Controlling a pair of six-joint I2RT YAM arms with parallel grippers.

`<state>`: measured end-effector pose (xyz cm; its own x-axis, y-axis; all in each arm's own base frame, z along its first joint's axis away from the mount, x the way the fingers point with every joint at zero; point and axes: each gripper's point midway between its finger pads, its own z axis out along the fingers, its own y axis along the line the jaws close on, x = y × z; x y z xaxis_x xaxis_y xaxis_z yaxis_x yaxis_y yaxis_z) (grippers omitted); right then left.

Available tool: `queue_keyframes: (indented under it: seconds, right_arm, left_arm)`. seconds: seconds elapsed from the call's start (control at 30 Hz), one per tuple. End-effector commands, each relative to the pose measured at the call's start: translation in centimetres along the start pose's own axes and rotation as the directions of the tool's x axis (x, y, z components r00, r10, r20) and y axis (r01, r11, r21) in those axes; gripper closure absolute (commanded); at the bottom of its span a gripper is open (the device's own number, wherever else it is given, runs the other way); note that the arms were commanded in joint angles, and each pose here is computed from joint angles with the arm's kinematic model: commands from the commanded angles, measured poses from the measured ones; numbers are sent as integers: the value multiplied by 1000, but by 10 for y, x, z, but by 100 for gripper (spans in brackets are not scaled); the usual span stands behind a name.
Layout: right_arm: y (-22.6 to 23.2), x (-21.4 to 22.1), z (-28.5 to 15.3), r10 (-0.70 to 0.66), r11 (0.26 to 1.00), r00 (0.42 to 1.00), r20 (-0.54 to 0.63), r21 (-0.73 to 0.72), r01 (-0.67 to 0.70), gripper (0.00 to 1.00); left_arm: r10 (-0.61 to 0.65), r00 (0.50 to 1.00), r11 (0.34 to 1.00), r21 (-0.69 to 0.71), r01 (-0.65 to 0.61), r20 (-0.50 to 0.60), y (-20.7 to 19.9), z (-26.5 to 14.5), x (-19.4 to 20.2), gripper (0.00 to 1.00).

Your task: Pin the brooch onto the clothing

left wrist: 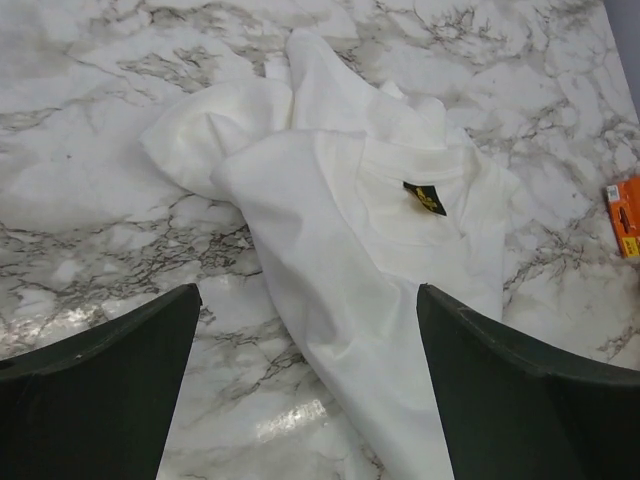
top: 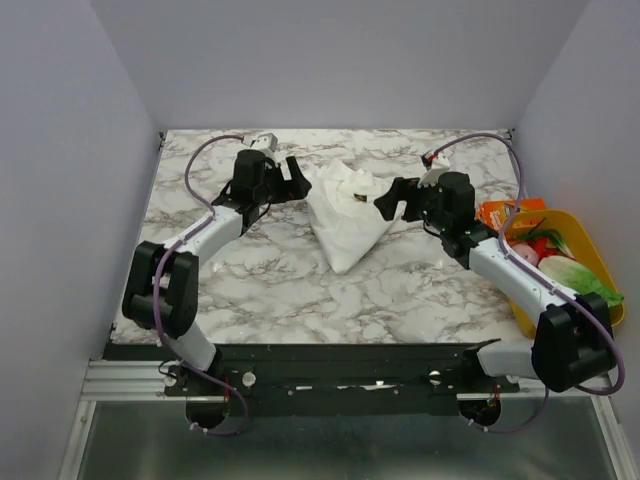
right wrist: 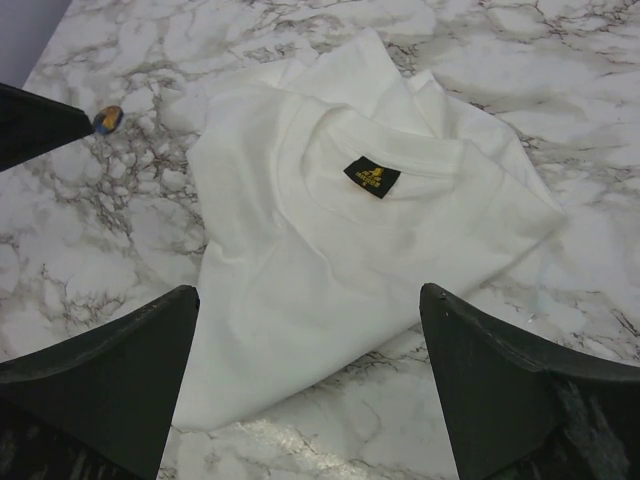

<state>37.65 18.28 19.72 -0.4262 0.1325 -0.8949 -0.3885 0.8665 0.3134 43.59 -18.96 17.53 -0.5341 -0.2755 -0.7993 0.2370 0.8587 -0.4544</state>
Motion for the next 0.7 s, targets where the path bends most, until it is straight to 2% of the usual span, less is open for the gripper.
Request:
queue_keyframes:
  seconds: [0.0, 0.23, 0.37, 0.43, 0.5, 0.53, 0.6, 0.63, 0.67]
  right_arm:
    - [-3, 10, 3, -20, 1000, 999, -28, 16, 21, 0]
    - [-5, 23, 8, -19, 1000, 998, -66, 13, 20, 0]
    - [-4, 28, 11, -11, 1000, 997, -78, -4, 11, 0]
    - [-5, 31, 12, -9, 1000, 996, -84, 0, 9, 0]
    - [-5, 35, 15, -7, 1000, 995, -97, -3, 7, 0]
    - [-5, 36, 14, -6, 1000, 995, -101, -5, 6, 0]
    - [-4, 40, 13, -13, 1000, 994, -110, -13, 11, 0]
    - [-3, 42, 13, -26, 1000, 993, -113, -21, 24, 0]
    - [-2, 42, 12, -34, 999, 993, -114, -24, 32, 0]
  left_arm:
    - [-99, 988, 992, 71, 108, -121, -14, 25, 16, 1]
    - [-134, 968, 991, 0, 137, -214, -4, 63, 48, 1]
    - [-121, 953, 992, -14, 122, -277, -8, 79, 64, 13]
    - [-120, 944, 993, -15, 121, -308, -11, 87, 73, 22]
    - [-120, 938, 993, -23, 119, -324, -12, 90, 75, 35]
    - [-124, 935, 992, -34, 120, -332, -10, 91, 77, 58]
    - [-121, 938, 993, -53, 110, -325, -7, 89, 75, 82]
    - [-112, 948, 994, -40, 105, -298, -13, 83, 63, 99]
    - [-108, 952, 994, -31, 104, -285, -16, 79, 57, 100]
